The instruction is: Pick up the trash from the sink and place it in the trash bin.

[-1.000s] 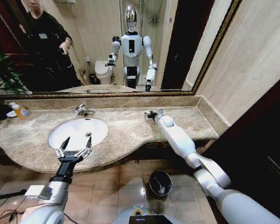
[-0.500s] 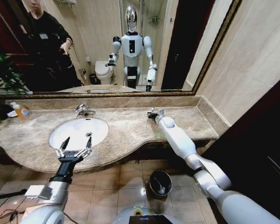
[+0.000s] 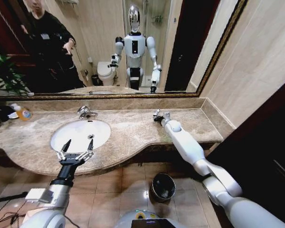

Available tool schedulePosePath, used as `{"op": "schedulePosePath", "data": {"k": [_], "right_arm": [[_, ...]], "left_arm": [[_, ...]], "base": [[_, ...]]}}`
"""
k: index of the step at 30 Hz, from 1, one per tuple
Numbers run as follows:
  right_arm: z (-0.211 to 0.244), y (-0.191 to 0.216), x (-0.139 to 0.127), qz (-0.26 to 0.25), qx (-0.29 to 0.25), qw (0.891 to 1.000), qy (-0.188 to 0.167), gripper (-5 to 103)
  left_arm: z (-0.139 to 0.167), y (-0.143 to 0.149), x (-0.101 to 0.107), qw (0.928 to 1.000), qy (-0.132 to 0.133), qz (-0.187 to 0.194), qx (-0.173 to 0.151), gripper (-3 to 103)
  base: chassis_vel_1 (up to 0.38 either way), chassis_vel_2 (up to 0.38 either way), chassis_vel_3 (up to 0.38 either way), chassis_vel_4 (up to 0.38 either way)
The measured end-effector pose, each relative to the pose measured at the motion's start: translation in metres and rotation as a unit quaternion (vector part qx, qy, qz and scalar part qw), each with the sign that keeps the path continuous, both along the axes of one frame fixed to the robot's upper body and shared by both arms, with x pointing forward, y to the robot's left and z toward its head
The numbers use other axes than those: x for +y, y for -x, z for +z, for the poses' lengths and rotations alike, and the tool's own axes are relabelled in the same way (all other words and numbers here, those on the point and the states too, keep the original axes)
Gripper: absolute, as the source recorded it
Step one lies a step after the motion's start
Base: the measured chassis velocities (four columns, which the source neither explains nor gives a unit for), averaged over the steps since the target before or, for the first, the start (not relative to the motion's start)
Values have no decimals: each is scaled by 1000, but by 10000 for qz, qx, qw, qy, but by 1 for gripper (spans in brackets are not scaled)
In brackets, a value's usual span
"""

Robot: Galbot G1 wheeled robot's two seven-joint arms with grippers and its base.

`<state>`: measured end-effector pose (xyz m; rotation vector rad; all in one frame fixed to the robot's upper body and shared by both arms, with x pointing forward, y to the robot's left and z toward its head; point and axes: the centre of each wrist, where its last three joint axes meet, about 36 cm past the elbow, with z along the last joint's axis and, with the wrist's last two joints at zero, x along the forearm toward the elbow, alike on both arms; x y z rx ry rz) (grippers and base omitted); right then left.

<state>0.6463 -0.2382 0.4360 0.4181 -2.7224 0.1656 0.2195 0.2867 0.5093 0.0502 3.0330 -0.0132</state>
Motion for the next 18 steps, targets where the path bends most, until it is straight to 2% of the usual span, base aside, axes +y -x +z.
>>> {"op": "schedulePosePath", "data": {"k": [5, 13, 18], "right_arm": [[5, 36, -10, 152, -53, 9999, 24, 0], [38, 66, -7, 279, -377, 9989, 5, 0], [42, 73, -7, 335, -440, 9985, -32, 0]], "left_arm": [[0, 0, 0, 10000, 1, 1, 1, 100], [0, 0, 0, 10000, 0, 1, 1, 100], [0, 0, 0, 10000, 0, 0, 1, 100]], "base": [[0, 0, 0, 0], [0, 0, 0, 0], [0, 0, 0, 0]]}}
